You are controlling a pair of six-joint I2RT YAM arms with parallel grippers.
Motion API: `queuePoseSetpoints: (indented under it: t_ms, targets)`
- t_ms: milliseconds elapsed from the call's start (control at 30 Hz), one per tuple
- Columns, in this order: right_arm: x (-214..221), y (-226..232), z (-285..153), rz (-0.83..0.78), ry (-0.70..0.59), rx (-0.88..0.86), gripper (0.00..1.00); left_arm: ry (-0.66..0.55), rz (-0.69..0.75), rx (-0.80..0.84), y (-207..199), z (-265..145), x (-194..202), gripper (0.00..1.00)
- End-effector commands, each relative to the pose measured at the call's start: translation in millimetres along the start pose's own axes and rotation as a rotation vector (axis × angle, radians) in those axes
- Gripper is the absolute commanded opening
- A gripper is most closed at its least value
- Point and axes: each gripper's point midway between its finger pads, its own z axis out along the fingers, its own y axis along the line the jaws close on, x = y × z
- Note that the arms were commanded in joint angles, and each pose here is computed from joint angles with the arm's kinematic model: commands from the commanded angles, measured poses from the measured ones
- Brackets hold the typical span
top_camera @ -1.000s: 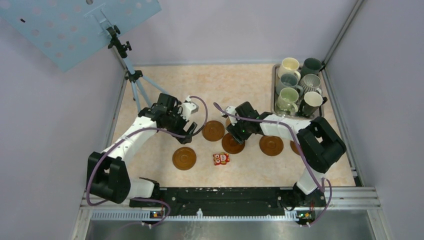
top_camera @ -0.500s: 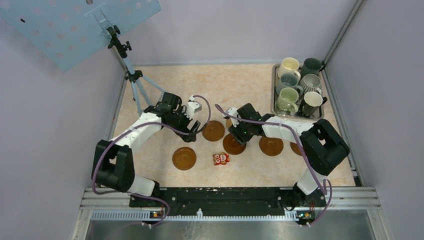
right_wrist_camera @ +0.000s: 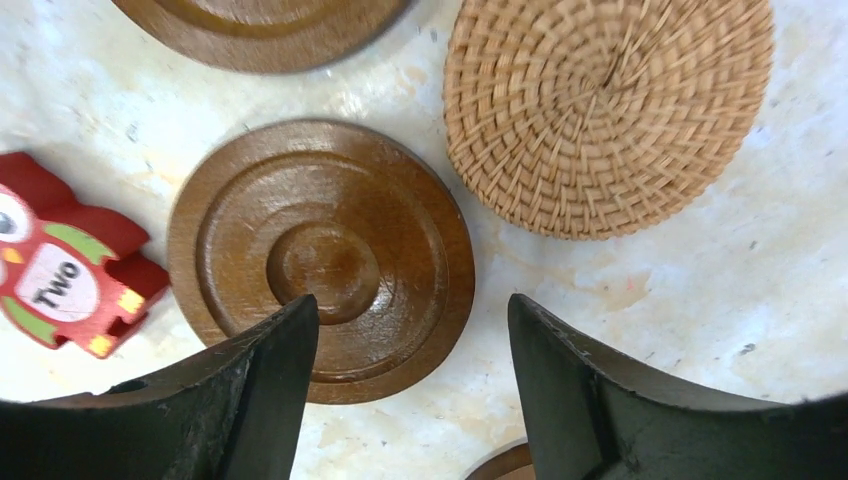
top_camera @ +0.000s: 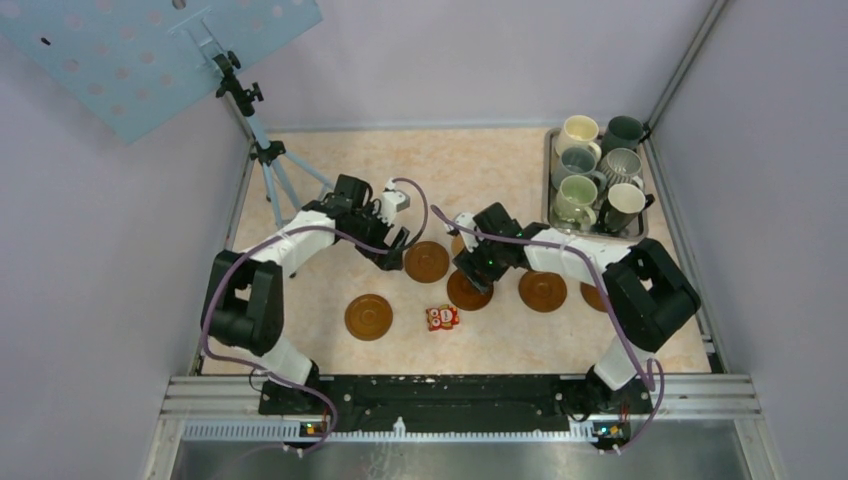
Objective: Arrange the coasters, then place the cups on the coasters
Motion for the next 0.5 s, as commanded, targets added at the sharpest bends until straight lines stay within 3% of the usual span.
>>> queuePoseSetpoints:
  t_ms: [0,167,467]
  targets:
    - [-56.8,-4.0,-26.9,0.021,-0.132,-0.009,0.69,-0.095,-0.012,0.011,10.9,9.3,-40.3,0.99]
    - [-70.6,-10.5,-41.4,0.068,-0.181,-0.028,0.69,-0.103,-0.013,0.035,20.3,27.8,-55.1,0.96]
    - [-49.1,-44.6,-61.2,0.136,-0.179,0.012,0.70,-0.083,0.033,0.030,25.7,61.9,-73.1,0.87]
